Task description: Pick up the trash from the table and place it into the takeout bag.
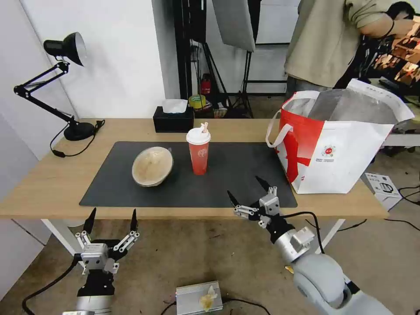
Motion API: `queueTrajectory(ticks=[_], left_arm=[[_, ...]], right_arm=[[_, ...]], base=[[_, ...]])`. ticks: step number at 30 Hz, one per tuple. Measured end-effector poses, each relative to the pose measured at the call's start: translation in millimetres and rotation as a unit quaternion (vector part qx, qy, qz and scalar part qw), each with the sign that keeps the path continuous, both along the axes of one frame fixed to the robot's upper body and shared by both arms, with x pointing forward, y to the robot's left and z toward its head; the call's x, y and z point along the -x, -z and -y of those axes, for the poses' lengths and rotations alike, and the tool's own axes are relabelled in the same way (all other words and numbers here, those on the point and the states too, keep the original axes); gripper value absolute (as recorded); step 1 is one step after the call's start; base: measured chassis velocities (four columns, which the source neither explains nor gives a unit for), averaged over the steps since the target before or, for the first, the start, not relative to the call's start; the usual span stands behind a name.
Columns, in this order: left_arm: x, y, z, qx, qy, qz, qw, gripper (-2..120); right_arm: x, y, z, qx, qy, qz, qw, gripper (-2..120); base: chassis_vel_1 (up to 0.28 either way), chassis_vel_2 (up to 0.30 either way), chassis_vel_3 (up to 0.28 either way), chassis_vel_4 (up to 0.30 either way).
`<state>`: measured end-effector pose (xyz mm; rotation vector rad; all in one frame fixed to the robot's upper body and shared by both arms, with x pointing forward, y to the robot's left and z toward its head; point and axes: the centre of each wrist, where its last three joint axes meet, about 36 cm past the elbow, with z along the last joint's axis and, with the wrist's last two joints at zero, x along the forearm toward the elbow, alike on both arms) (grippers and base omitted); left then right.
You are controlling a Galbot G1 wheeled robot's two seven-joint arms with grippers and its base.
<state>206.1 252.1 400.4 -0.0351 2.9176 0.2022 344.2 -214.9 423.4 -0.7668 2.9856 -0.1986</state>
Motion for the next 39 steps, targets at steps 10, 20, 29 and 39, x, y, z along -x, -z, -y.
queueTrajectory(ticks=[10, 20, 29, 39], left_arm=[[-2.6, 8.9, -1.7, -0.001, -0.002, -0.003, 1.0000, 100], [-6.8, 14.2, -1.6, 0.000, -0.002, -0.004, 1.0000, 100], [-9.5, 21.7, -4.8, -0.002, -0.006, -0.009, 0.9999, 100], [-17.7, 28.6, -6.7, -0.001, -0.005, -0.012, 0.9999, 100]], right_arm=[[-37.0, -4.0, -8.3, 0.014, -0.031, -0.005, 0.999, 100], [-82.5, -19.4, -9.1, 0.030, -0.050, -0.015, 0.998, 100], [-120.5, -46.2, -13.9, 0.047, -0.081, -0.042, 0.995, 100], [-173.1, -96.4, -30.3, 0.055, -0.101, -0.110, 0.987, 100]], base=[[0.000, 0.000, 0.000, 0.000], [0.000, 0.000, 0.000, 0.000], [0.000, 0.000, 0.000, 0.000], [0.000, 0.000, 0.000, 0.000]])
